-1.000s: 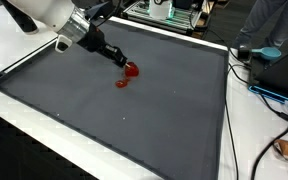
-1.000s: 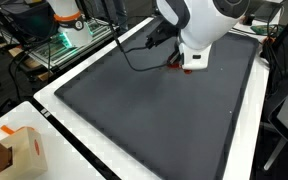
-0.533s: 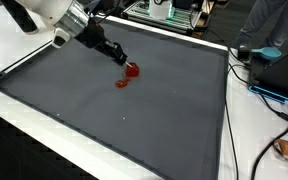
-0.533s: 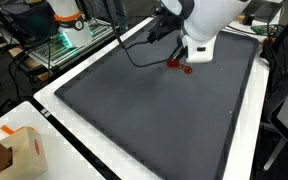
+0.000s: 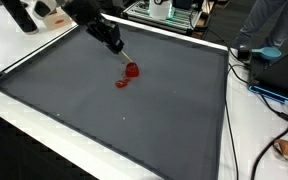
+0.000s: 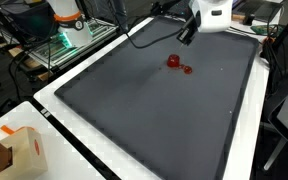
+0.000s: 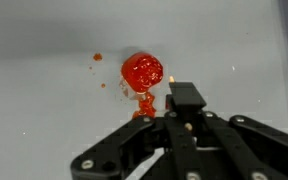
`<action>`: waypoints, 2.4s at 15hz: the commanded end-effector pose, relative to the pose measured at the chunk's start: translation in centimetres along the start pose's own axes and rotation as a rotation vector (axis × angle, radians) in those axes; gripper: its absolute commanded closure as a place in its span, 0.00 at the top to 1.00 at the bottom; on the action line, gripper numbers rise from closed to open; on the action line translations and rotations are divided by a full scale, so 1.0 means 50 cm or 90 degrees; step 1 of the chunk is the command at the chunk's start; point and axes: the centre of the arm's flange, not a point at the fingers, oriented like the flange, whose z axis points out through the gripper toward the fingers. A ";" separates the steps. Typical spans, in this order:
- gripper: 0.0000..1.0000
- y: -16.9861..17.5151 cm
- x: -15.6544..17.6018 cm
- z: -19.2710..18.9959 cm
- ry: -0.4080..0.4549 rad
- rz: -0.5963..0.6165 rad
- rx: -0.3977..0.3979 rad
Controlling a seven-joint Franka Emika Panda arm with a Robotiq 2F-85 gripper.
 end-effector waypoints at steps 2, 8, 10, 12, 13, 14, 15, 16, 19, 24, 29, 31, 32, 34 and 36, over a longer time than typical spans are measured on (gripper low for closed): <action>0.03 -0.046 -0.068 -0.045 0.042 -0.009 -0.083; 0.03 -0.106 -0.120 -0.084 0.116 -0.030 -0.150; 0.03 -0.120 -0.135 -0.093 0.125 -0.043 -0.162; 0.03 -0.132 -0.148 -0.098 0.139 -0.048 -0.177; 0.03 -0.136 -0.153 -0.099 0.147 -0.047 -0.184; 0.03 -0.140 -0.158 -0.100 0.153 -0.045 -0.188; 0.03 -0.144 -0.163 -0.099 0.160 -0.045 -0.192; 0.03 -0.147 -0.166 -0.100 0.166 -0.043 -0.193; 0.03 -0.154 -0.174 -0.097 0.179 -0.038 -0.196; 0.13 -0.161 -0.153 -0.104 0.171 -0.037 -0.179; 0.13 -0.163 -0.156 -0.102 0.174 -0.037 -0.179; 0.13 -0.163 -0.156 -0.102 0.175 -0.037 -0.179; 0.13 -0.163 -0.157 -0.102 0.175 -0.037 -0.179; 0.13 -0.163 -0.157 -0.102 0.175 -0.037 -0.179; 0.13 -0.163 -0.157 -0.102 0.175 -0.037 -0.179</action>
